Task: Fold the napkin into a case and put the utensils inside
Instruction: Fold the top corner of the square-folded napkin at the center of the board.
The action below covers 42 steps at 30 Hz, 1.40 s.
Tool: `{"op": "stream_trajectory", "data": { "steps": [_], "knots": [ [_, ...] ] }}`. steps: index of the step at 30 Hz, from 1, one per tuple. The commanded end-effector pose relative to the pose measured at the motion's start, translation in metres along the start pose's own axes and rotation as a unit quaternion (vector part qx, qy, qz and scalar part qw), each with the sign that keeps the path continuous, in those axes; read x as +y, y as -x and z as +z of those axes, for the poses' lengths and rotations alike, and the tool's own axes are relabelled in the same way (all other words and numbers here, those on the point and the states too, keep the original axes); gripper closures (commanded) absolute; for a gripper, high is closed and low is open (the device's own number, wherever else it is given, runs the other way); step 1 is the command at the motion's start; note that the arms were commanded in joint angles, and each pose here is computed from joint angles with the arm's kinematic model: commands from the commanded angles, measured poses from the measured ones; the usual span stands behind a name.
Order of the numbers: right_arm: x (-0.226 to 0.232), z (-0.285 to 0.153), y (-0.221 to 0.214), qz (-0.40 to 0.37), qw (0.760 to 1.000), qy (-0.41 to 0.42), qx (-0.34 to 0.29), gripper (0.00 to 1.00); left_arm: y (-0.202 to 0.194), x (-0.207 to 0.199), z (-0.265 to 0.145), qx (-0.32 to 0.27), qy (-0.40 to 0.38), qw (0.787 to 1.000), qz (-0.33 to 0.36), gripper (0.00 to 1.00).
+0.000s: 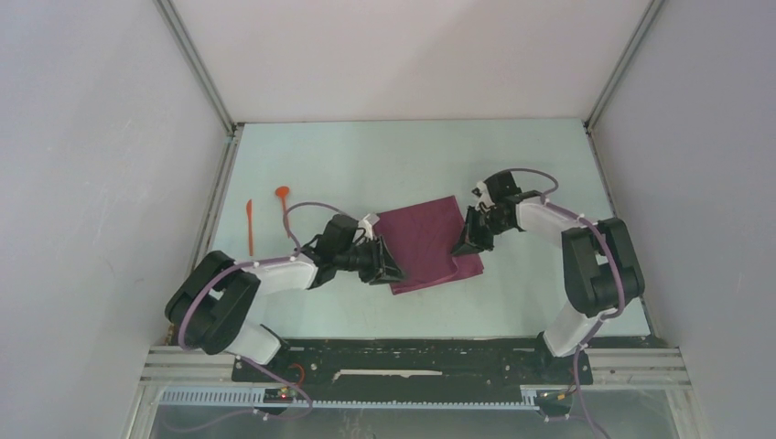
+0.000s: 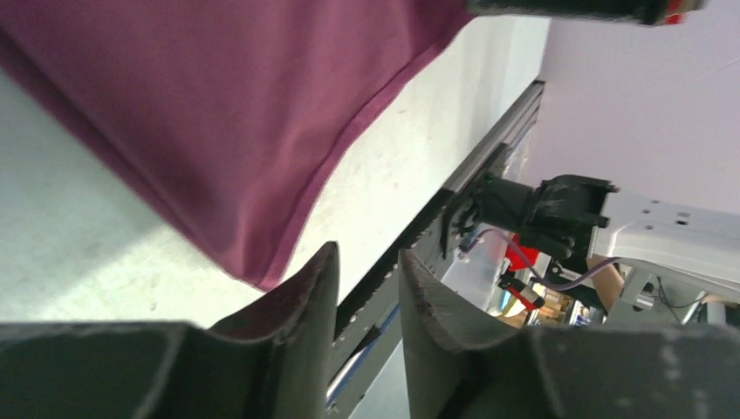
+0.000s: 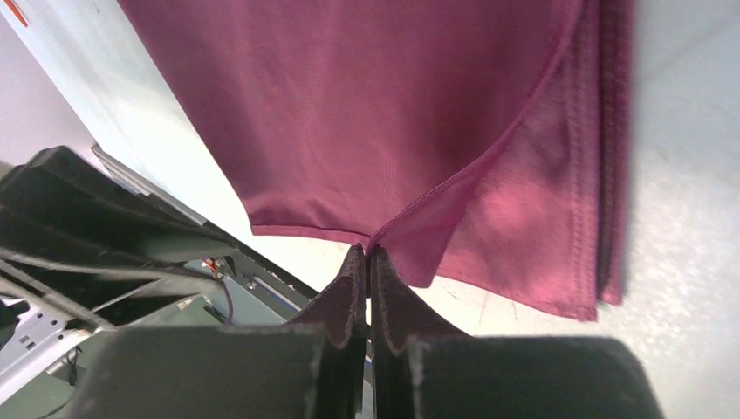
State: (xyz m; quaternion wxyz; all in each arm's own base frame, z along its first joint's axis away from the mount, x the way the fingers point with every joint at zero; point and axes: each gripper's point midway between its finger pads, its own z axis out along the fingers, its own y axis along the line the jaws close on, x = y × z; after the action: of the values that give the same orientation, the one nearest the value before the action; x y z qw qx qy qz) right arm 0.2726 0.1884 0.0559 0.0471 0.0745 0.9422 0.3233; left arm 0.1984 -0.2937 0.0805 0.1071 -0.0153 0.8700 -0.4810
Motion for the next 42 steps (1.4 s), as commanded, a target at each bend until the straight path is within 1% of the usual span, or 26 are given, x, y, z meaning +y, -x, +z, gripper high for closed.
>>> {"op": "stream_trajectory", "data": {
  "steps": [1,2,3,7,11,16,19,23,27,31,35,42],
  "knots": [
    [0.022,0.010,0.005,-0.040,0.999,0.005,0.011,1.00,-0.013,0.024,0.006,0.015,0.022,0.999,-0.022,0.69],
    [0.031,0.014,0.006,-0.051,0.999,0.010,0.015,1.00,-0.015,0.031,0.008,0.017,0.030,0.999,-0.029,0.73],
    [0.035,0.017,0.006,-0.053,0.998,0.012,0.020,1.00,-0.016,0.034,0.008,0.017,0.032,0.999,-0.030,0.74],
    [0.067,0.036,0.012,-0.076,0.996,0.039,0.033,1.00,-0.021,0.047,0.012,0.022,0.047,0.998,-0.034,0.77],
    [0.105,0.055,0.021,-0.094,0.992,0.067,0.047,1.00,-0.023,0.057,0.015,0.024,0.059,0.997,-0.040,0.78],
    [0.133,0.086,0.033,-0.099,0.990,0.081,0.053,1.00,-0.029,0.067,0.017,0.030,0.069,0.996,-0.047,0.79],
    [0.150,0.099,0.046,-0.101,0.988,0.106,0.037,1.00,-0.029,0.068,0.018,0.032,0.065,0.996,-0.052,0.80],
    [0.162,0.113,0.056,-0.094,0.987,0.121,0.041,1.00,-0.030,0.070,0.018,0.035,0.066,0.996,-0.057,0.81],
    [0.162,0.121,0.067,-0.094,0.988,0.117,0.029,1.00,-0.031,0.072,0.016,0.033,0.066,0.996,-0.059,0.81],
    [0.162,0.126,0.073,-0.089,0.988,0.123,0.029,1.00,-0.027,0.065,0.014,0.025,0.056,0.997,-0.053,0.76],
    [0.162,0.129,0.075,-0.087,0.988,0.127,0.029,1.00,-0.017,0.053,0.006,0.007,0.056,0.998,-0.029,0.69],
    [0.161,0.130,0.085,-0.080,0.988,0.134,0.022,1.00,-0.003,0.039,-0.019,-0.030,0.068,0.997,-0.005,0.68]
  ]
}}
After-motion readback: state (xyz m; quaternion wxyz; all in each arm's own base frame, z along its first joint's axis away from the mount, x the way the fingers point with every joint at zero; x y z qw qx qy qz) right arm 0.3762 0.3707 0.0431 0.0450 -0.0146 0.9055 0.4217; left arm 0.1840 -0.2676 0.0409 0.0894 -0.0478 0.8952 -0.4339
